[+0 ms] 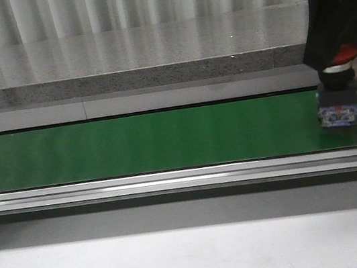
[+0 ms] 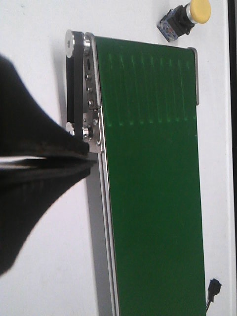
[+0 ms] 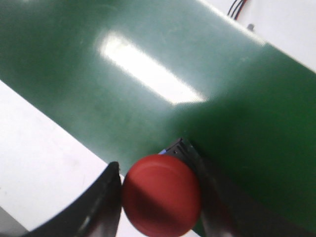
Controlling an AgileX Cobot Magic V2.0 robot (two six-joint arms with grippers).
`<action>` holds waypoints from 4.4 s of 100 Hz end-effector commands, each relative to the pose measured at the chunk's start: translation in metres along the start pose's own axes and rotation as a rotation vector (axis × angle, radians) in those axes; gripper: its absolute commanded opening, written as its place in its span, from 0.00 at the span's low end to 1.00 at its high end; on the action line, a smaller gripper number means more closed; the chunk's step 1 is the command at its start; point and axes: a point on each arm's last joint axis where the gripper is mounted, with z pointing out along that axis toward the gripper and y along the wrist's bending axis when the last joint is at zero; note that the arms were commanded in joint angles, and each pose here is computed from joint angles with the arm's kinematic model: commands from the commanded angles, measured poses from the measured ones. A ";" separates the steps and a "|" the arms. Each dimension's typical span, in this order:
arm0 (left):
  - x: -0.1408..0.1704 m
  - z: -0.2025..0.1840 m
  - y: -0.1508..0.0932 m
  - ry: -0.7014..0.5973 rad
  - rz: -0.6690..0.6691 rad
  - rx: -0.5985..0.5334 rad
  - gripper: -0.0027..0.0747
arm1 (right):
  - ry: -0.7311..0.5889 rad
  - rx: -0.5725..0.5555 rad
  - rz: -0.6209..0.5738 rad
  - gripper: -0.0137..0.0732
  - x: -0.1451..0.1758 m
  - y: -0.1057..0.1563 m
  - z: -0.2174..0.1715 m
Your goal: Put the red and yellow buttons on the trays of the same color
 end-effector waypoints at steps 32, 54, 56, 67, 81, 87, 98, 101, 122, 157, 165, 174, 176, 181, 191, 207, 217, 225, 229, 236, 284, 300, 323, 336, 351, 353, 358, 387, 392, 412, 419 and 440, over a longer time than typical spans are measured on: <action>-0.013 -0.005 -0.001 -0.095 0.000 0.007 0.01 | -0.443 0.286 0.411 0.32 -0.001 -0.085 -0.115; -0.013 -0.005 -0.001 -0.095 0.000 0.007 0.01 | -0.595 0.467 0.696 0.32 0.031 -0.146 -0.146; -0.013 -0.005 -0.001 -0.095 0.000 0.007 0.01 | -0.604 0.474 0.720 0.32 0.033 -0.149 -0.148; -0.013 -0.005 -0.001 -0.095 0.000 0.007 0.01 | -0.618 0.522 0.840 0.32 0.051 -0.174 -0.153; -0.013 -0.005 -0.001 -0.095 0.000 0.007 0.01 | -0.655 0.547 0.945 0.32 0.066 -0.205 -0.151; -0.013 -0.005 -0.001 -0.095 0.000 0.007 0.01 | -0.663 0.547 0.981 0.32 0.069 -0.218 -0.149; -0.013 -0.005 -0.001 -0.095 0.000 0.007 0.01 | -0.663 0.556 1.017 0.32 0.072 -0.240 -0.140; -0.013 -0.005 -0.001 -0.095 0.000 0.007 0.01 | -0.668 0.564 1.021 0.32 0.073 -0.246 -0.138; -0.013 -0.005 -0.001 -0.095 0.000 0.007 0.01 | -0.665 0.579 1.062 0.32 0.077 -0.278 -0.111; -0.013 -0.005 -0.001 -0.095 0.000 0.007 0.01 | -0.620 0.567 1.135 0.32 0.090 -0.309 -0.067; -0.013 -0.005 -0.001 -0.095 0.000 0.007 0.01 | -0.610 0.566 1.146 0.32 0.093 -0.313 -0.059; -0.013 -0.005 -0.001 -0.095 0.000 0.007 0.01 | -0.600 0.561 1.158 0.32 0.095 -0.317 -0.051; -0.013 -0.005 -0.001 -0.095 0.000 0.007 0.01 | -0.598 0.561 1.161 0.32 0.096 -0.318 -0.050; -0.013 -0.005 -0.001 -0.095 0.000 0.007 0.01 | -0.591 0.559 1.165 0.33 0.097 -0.320 -0.047; -0.013 -0.005 -0.001 -0.095 0.000 0.007 0.01 | -0.587 0.546 1.180 0.38 0.098 -0.321 -0.043; -0.013 -0.005 -0.001 -0.095 0.000 0.007 0.01 | -0.587 0.547 1.177 0.73 0.098 -0.320 -0.043; -0.013 -0.005 -0.001 -0.095 0.000 0.007 0.01 | -0.589 0.545 1.175 0.82 0.097 -0.319 -0.046; -0.013 -0.005 -0.001 -0.095 0.000 0.007 0.01 | -0.588 0.540 1.162 0.82 0.095 -0.315 -0.051; -0.013 -0.005 -0.001 -0.095 0.000 0.007 0.01 | -0.589 0.545 1.140 0.82 0.093 -0.311 -0.058; -0.013 -0.005 -0.001 -0.095 0.000 0.007 0.01 | -0.590 0.554 1.090 0.82 0.088 -0.302 -0.069; -0.013 -0.005 -0.001 -0.095 0.000 0.007 0.01 | -0.715 0.563 0.792 0.08 0.056 -0.186 -0.135; -0.013 -0.005 -0.001 -0.095 0.000 0.007 0.01 | -0.730 0.549 0.689 0.08 0.057 -0.140 -0.149; -0.013 -0.005 -0.001 -0.095 0.000 0.007 0.01 | -0.716 0.505 0.439 0.08 0.060 -0.073 -0.161; -0.013 -0.005 -0.001 -0.095 0.000 0.007 0.01 | -0.719 0.437 0.352 0.08 0.062 -0.042 -0.159; -0.013 -0.005 -0.001 -0.095 0.000 0.007 0.01 | -0.742 0.376 0.251 0.08 0.072 -0.009 -0.155; -0.013 -0.005 -0.001 -0.095 0.000 0.007 0.01 | -0.752 0.371 0.241 0.08 0.074 -0.005 -0.154; -0.013 -0.005 -0.001 -0.095 0.000 0.007 0.01 | -0.776 0.363 0.218 0.08 0.080 0.003 -0.154; -0.013 -0.005 -0.001 -0.095 0.000 0.007 0.01 | -0.910 0.433 0.130 0.08 0.142 0.037 -0.151; -0.013 -0.005 -0.001 -0.095 0.000 0.007 0.01 | -0.921 0.434 0.124 0.08 0.153 0.042 -0.149; -0.013 -0.005 -0.001 -0.095 0.000 0.007 0.01 | -0.890 0.397 0.092 0.08 0.196 0.063 -0.135; -0.013 -0.005 -0.001 -0.095 0.000 0.007 0.01 | -0.906 0.396 0.076 0.08 0.206 0.069 -0.136; -0.013 -0.005 -0.001 -0.095 0.000 0.007 0.01 | -0.905 0.378 0.036 0.08 0.228 0.085 -0.138</action>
